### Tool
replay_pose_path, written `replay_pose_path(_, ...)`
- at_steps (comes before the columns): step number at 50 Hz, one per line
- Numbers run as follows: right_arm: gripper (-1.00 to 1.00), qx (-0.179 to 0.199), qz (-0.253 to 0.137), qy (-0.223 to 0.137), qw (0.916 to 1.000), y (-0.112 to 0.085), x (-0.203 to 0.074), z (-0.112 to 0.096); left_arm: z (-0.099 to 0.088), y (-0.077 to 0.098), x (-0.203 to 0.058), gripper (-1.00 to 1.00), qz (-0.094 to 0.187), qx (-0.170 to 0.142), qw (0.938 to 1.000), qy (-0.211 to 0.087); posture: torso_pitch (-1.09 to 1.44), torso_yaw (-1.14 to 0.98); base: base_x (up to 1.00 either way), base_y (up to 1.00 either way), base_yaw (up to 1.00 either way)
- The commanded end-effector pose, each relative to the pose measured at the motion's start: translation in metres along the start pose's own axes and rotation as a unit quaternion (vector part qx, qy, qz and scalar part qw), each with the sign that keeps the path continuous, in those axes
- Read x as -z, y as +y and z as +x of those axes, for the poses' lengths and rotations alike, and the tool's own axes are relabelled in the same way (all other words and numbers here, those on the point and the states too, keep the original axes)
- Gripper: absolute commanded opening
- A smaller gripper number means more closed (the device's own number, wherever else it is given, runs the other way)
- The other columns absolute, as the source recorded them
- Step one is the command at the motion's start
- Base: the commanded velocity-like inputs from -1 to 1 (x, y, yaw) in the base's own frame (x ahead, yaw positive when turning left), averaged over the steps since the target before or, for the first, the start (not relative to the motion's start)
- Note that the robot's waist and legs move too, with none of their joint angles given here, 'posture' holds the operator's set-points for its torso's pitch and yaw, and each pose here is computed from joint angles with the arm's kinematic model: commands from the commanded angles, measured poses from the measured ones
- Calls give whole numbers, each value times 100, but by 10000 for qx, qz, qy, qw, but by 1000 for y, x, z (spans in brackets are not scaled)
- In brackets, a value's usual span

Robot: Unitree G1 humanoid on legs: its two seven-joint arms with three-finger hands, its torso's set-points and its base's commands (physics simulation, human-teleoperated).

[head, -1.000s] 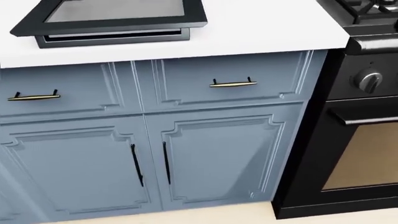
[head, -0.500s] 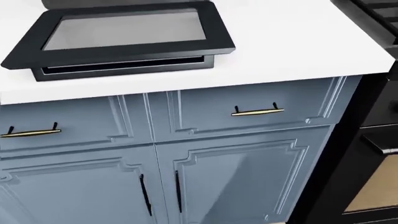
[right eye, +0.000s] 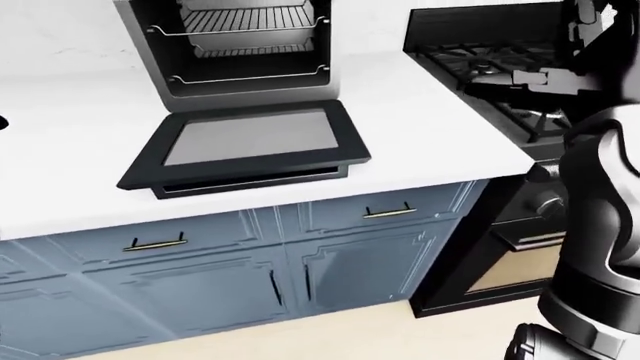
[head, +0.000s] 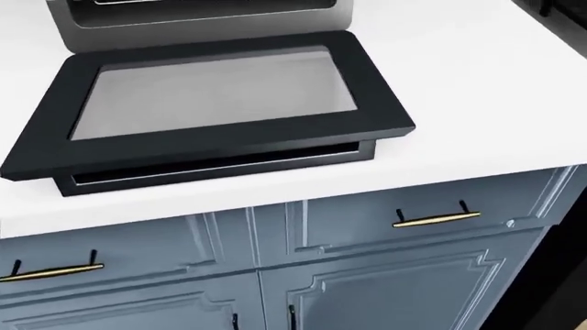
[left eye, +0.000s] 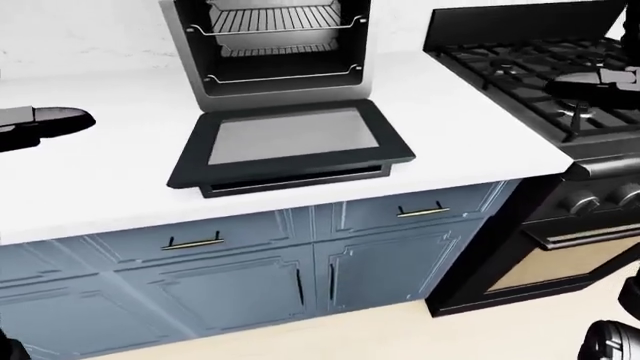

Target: Close the toaster oven door.

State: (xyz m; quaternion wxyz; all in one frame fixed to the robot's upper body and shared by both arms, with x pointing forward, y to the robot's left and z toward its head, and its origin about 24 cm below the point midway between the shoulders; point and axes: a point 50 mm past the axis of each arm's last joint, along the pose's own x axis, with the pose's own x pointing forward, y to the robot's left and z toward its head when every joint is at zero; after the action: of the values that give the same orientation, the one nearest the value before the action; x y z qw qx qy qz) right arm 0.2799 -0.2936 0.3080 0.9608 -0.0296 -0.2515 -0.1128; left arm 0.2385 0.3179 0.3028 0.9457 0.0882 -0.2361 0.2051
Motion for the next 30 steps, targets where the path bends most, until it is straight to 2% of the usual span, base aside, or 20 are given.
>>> replay_pose_path(1, 100, 10, -32, -320, 9995, 0, -15, 1, 1, 2, -14, 100, 51, -26, 9995, -323, 0, 0, 23, 27, 0)
replay_pose_path(15, 100, 103, -74, -347, 9993, -7, -19, 4, 2, 1, -16, 100, 34, -14, 9994, -338, 0, 0, 21, 19, 0)
replay_pose_path(30, 100, 188, -52, -408, 9990, -10, -22, 6, 1, 3, -19, 100, 48, -42, 9993, -375, 0, 0, 0, 0, 0)
